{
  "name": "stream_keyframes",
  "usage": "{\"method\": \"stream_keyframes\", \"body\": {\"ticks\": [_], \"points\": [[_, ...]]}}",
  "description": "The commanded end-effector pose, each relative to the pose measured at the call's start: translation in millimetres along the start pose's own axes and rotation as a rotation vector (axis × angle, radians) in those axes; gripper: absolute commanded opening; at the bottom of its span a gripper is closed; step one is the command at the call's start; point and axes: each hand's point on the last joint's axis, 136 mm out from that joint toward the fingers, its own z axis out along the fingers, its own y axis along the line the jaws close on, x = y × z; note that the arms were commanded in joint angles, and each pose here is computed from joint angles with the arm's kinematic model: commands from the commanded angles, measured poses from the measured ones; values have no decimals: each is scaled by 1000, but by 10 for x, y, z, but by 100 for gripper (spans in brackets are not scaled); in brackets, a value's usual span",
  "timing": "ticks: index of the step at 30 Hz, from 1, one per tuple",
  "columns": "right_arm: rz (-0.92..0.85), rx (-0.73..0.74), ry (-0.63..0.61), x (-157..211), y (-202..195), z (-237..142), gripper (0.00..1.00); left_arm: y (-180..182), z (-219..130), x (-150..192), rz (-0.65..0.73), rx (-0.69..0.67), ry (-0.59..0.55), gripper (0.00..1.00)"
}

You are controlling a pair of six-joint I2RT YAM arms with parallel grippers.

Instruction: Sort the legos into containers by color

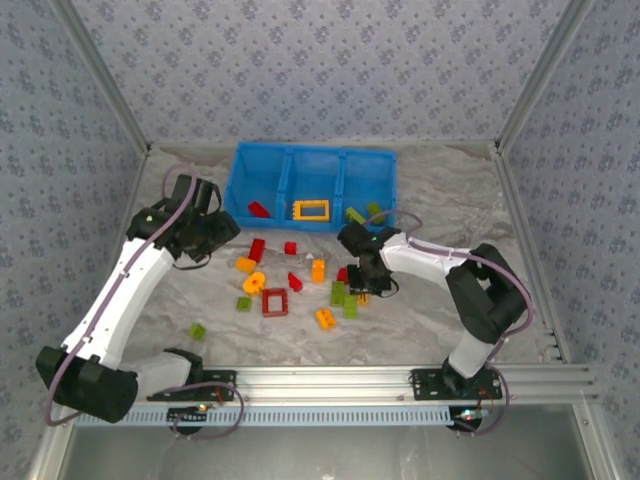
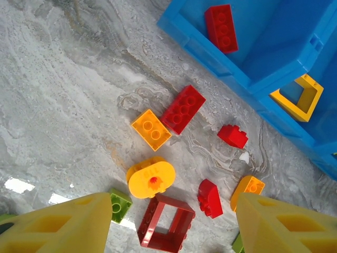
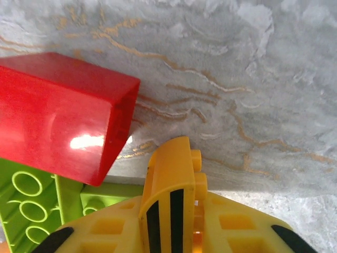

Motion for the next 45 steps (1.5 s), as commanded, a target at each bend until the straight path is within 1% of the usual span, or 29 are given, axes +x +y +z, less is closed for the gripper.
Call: {"method": "stream_keyframes", "body": {"ticks": [1,4,5,7,11,14,18,22,24,27,29,33,36,39,43,45], "points": [[5,39,-46,-105,-40,-127,20,78,-86,32,1,-15,2,64],[-82,71,-163,-289,59,-497,20,182,-67,90,-1,-49,13,64],[-126,55,-210,-397,165,-665,20,248,-44,131,-7,-67,23,64],[-160,29,-264,-584,313,-872,20,395,10,212,-31,-103,44,64],[-209,-24,-334,-1114,701,-1072,20,763,160,390,-143,-181,122,67],[-198,-74,-370,-1555,947,-1083,20,947,246,472,-214,-203,157,67],[-179,-118,-406,-2141,1162,-984,20,1040,268,499,-216,-231,166,68],[-167,-136,-431,-2555,1275,-836,20,1095,244,489,-210,-250,158,70],[-157,-138,-452,-2732,1288,-751,20,1175,260,507,-210,-276,165,75],[-164,-168,-500,-2942,1365,-591,23,1369,355,635,-286,-315,239,77],[-168,-180,-530,-3053,1406,-523,24,1457,407,694,-329,-326,260,78],[-160,-183,-549,-3182,1437,-412,25,1535,424,770,-343,-354,283,80],[-142,-185,-552,-3218,1443,-337,25,1642,407,774,-328,-407,270,81],[-127,-167,-535,-3203,1415,-220,26,1713,458,863,-353,-447,309,82],[-114,-147,-499,-3157,1368,-70,31,1878,533,1087,-426,-524,385,83],[-118,-151,-478,-3129,1369,-16,37,1888,608,1184,-444,-525,427,83]]}}
